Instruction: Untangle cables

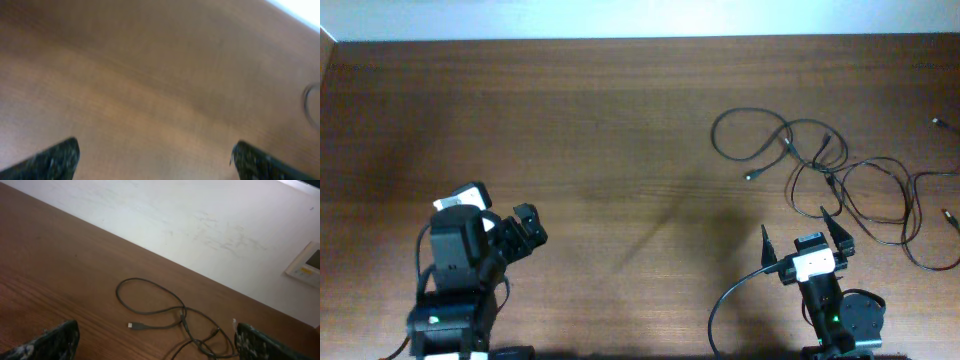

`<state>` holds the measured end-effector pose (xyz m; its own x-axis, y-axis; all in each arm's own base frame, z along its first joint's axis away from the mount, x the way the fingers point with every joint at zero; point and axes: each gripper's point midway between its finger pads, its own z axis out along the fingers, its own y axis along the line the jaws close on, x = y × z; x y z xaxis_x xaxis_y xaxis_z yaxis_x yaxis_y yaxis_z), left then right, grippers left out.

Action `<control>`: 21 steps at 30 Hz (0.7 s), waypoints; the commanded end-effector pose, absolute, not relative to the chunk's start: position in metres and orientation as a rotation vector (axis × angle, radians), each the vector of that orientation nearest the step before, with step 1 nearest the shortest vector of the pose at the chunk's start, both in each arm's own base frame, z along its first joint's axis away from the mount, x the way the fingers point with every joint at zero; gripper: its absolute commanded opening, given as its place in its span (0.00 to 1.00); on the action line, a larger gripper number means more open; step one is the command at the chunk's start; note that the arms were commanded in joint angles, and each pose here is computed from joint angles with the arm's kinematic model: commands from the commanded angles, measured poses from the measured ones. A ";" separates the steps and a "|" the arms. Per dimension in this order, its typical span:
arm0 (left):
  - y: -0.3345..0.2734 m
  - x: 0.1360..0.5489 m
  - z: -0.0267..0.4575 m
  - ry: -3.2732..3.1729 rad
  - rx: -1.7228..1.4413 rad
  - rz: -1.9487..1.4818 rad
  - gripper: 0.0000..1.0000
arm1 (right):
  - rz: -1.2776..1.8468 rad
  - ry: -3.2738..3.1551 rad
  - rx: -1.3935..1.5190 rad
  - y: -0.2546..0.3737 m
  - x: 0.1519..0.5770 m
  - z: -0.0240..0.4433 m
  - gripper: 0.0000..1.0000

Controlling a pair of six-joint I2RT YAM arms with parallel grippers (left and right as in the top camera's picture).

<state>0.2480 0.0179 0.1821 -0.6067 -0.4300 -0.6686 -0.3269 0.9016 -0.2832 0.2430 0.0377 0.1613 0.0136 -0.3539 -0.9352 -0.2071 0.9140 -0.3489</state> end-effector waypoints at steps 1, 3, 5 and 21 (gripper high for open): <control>0.017 0.260 0.155 2.158 -0.516 -0.201 0.99 | -0.118 1.575 -0.438 0.036 0.243 0.159 0.98; 0.014 0.267 0.138 2.054 -0.475 -0.240 0.99 | -0.118 1.575 -0.438 0.036 0.243 0.159 0.99; 0.007 0.270 0.127 1.962 -0.424 -0.288 0.99 | -0.118 1.575 -0.438 0.036 0.243 0.159 0.98; 0.000 0.249 0.136 1.742 -0.052 -0.083 0.99 | -0.118 1.575 -0.438 0.036 0.243 0.159 0.98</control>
